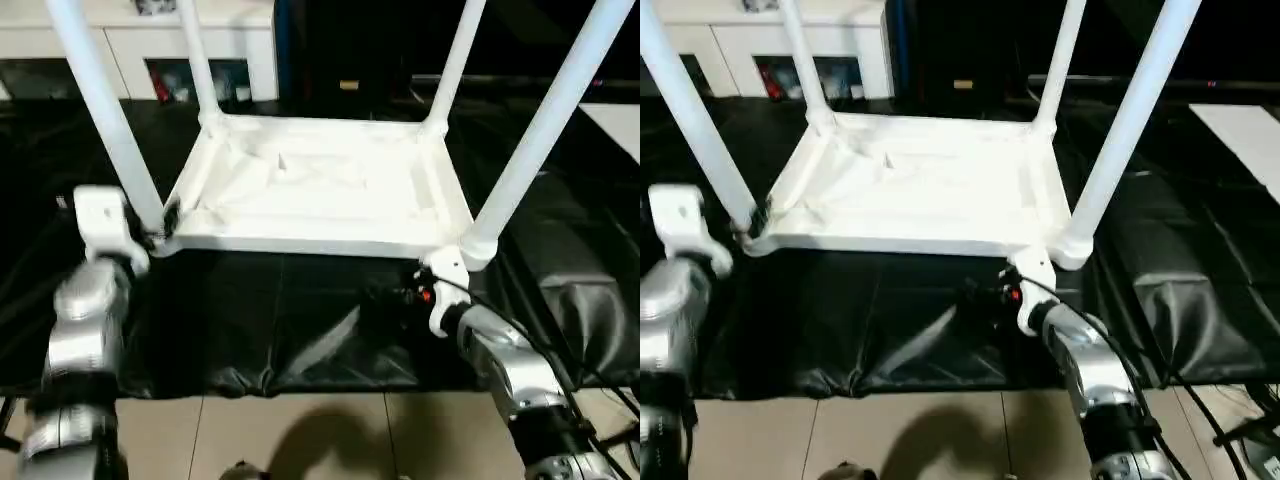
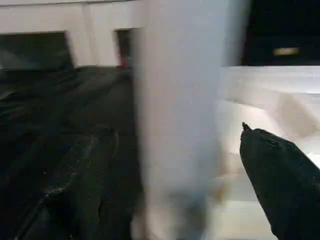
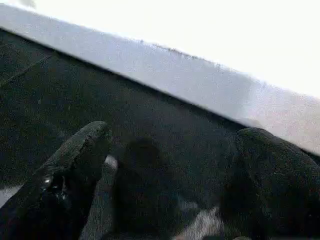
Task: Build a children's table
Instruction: Rotate table base
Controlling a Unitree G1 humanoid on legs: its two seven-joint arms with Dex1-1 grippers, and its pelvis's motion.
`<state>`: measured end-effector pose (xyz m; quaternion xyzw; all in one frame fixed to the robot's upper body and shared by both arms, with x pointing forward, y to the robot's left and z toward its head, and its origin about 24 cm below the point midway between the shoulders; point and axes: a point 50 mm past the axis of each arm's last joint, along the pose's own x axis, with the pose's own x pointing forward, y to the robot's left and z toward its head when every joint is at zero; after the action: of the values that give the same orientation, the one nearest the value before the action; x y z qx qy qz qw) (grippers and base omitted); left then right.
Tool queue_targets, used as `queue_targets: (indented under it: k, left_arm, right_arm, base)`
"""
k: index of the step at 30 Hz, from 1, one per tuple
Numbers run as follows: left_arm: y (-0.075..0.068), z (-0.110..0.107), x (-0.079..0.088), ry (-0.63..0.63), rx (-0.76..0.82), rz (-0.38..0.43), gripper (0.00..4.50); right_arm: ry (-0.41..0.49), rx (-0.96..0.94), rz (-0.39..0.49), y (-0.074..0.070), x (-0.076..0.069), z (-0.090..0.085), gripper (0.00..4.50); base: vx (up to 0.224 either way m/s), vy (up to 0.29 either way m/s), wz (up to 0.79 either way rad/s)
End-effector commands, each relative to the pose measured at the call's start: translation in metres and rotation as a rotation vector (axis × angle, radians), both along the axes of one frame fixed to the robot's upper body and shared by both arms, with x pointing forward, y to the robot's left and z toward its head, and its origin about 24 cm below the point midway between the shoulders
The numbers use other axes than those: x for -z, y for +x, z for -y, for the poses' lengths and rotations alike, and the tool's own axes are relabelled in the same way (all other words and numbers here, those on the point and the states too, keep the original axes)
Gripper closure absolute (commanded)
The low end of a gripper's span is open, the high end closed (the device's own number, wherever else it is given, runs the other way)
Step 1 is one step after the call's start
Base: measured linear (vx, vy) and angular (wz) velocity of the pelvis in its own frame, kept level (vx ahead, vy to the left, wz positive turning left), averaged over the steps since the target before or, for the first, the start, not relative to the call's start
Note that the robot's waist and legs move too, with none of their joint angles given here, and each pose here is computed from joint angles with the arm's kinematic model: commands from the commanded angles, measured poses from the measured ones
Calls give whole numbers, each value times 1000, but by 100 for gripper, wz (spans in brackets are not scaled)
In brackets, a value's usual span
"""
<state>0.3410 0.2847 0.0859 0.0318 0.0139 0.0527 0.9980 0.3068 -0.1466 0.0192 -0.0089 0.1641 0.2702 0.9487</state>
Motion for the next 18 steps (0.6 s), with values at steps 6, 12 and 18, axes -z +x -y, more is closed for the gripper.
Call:
queue_targets:
  k: [6,12,18]
  left_arm:
    - [17,3,-17,-123,186,56,11]
    - [21,22,-16,-236,579,-39,11]
    - [16,24,-21,-357,816,-128,11]
  right_arm:
    - [23,15,-8,11,-6,-7,0]
    - [14,66,-71,18,3,-4,0]
    - [6,91,-69,26,5,-4,0]
  base:
    - [0,0,0]
    - [0,0,0]
    - [0,0,0]
